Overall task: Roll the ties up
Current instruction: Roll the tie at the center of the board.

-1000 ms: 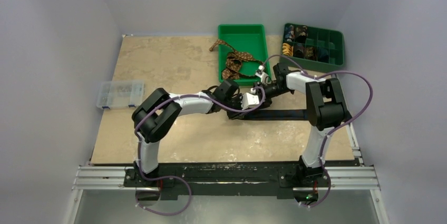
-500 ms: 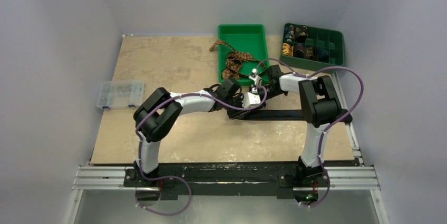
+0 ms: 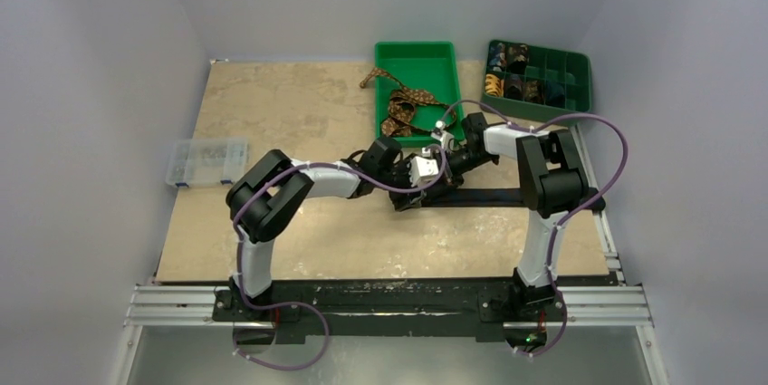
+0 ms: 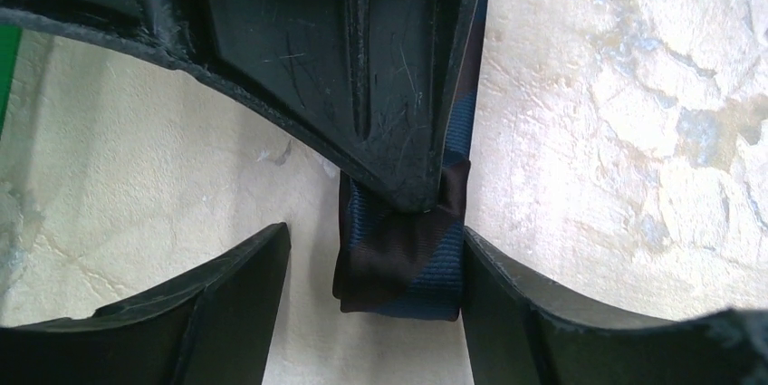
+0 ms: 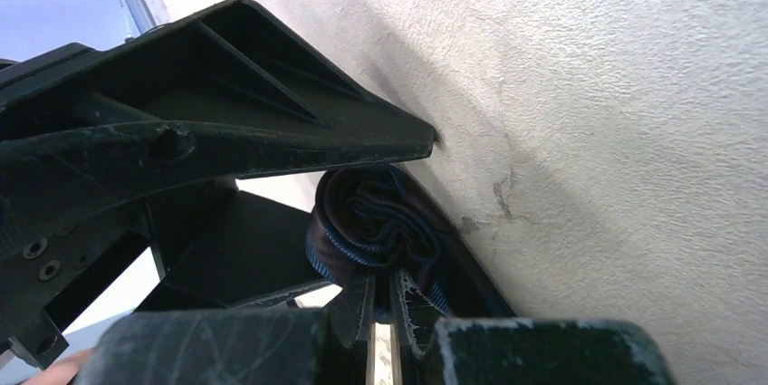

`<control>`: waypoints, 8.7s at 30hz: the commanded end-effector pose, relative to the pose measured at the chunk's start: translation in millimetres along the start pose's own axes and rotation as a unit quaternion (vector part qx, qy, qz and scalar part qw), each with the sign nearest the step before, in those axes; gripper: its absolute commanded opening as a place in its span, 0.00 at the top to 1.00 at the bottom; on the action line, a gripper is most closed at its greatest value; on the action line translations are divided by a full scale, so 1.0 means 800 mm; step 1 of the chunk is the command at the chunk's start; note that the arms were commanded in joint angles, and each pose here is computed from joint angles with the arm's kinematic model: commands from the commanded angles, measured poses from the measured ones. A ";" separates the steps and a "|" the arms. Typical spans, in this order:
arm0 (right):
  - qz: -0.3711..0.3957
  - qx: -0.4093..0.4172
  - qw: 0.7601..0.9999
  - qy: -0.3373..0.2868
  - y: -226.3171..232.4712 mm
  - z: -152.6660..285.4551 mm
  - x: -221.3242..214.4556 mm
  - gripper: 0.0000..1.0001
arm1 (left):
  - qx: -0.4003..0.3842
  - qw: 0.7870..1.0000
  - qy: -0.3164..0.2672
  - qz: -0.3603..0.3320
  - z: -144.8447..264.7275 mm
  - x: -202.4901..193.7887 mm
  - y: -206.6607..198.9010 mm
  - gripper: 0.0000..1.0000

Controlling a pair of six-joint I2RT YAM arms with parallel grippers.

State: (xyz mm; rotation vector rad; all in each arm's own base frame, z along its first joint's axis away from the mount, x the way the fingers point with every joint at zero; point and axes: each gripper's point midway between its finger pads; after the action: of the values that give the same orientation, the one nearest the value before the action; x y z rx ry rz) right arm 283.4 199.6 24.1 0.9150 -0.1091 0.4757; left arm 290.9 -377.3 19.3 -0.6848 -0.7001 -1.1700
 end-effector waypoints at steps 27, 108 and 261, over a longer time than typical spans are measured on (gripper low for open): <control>0.035 -0.052 0.998 0.001 -0.008 -0.058 0.037 0.85 | 0.050 0.988 0.143 0.014 0.051 -0.078 -0.004 0.82; 0.041 -0.132 0.989 0.052 -0.041 0.038 0.044 0.70 | 0.004 0.997 0.030 -0.076 0.017 -0.034 -0.009 0.99; 0.000 -0.212 0.967 0.138 -0.102 -0.014 -0.057 1.00 | 0.047 0.980 -0.180 0.065 0.001 0.018 0.007 0.34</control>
State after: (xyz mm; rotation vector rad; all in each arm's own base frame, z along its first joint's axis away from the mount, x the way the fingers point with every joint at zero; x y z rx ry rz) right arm 291.4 199.4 13.5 0.7267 -0.0715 0.5261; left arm 290.0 -373.3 24.0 -0.8264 -0.8737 -0.9138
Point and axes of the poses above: each gripper's point midway between its finger pads, its own z axis back along the fingers, its own y axis along the line the jaws close on, x = y × z, and after that the axes turned 8 degrees about z, right-handed
